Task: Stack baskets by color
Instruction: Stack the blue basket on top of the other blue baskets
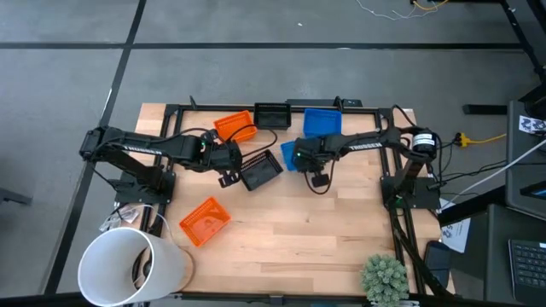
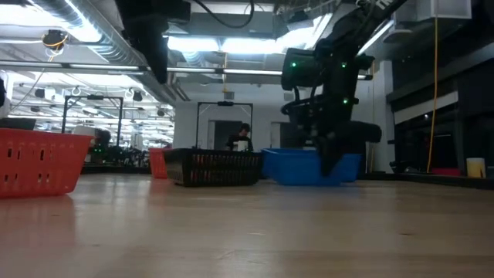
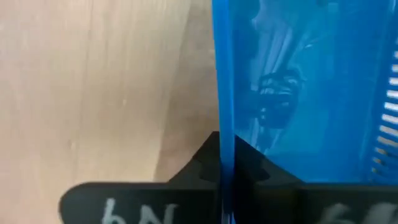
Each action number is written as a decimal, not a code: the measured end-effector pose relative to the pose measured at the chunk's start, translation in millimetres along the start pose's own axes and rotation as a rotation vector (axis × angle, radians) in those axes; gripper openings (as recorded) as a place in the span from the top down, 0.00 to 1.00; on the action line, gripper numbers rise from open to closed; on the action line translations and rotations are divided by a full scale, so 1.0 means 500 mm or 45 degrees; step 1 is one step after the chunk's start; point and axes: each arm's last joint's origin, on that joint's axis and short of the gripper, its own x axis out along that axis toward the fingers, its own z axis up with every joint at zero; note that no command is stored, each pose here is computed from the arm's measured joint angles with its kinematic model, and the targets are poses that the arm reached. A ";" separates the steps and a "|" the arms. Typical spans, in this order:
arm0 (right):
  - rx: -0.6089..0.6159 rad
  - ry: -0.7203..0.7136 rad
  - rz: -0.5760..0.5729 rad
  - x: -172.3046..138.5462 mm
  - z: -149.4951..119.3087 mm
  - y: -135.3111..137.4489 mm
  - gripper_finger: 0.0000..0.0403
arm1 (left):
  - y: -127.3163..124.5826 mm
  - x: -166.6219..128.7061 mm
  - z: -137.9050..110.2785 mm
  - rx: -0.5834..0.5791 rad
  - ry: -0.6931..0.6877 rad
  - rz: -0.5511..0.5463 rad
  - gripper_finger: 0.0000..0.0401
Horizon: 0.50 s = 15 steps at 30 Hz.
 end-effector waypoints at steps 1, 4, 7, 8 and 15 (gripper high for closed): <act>0.017 0.023 -0.002 -0.001 0.001 0.009 0.98 | 0.000 0.000 0.000 0.000 0.000 0.000 0.86; 0.043 0.061 0.027 -0.018 0.002 0.045 0.99 | 0.000 0.000 0.001 -0.002 -0.005 -0.002 0.86; 0.032 0.115 0.040 -0.051 -0.005 0.078 0.99 | 0.000 0.000 0.001 -0.002 -0.004 -0.002 0.86; 0.024 0.122 0.005 -0.068 -0.008 0.084 1.00 | 0.000 0.000 0.001 -0.002 -0.005 -0.002 0.86; 0.147 0.080 -0.443 -0.164 -0.050 0.022 1.00 | -0.002 0.000 0.004 -0.015 -0.025 -0.009 0.86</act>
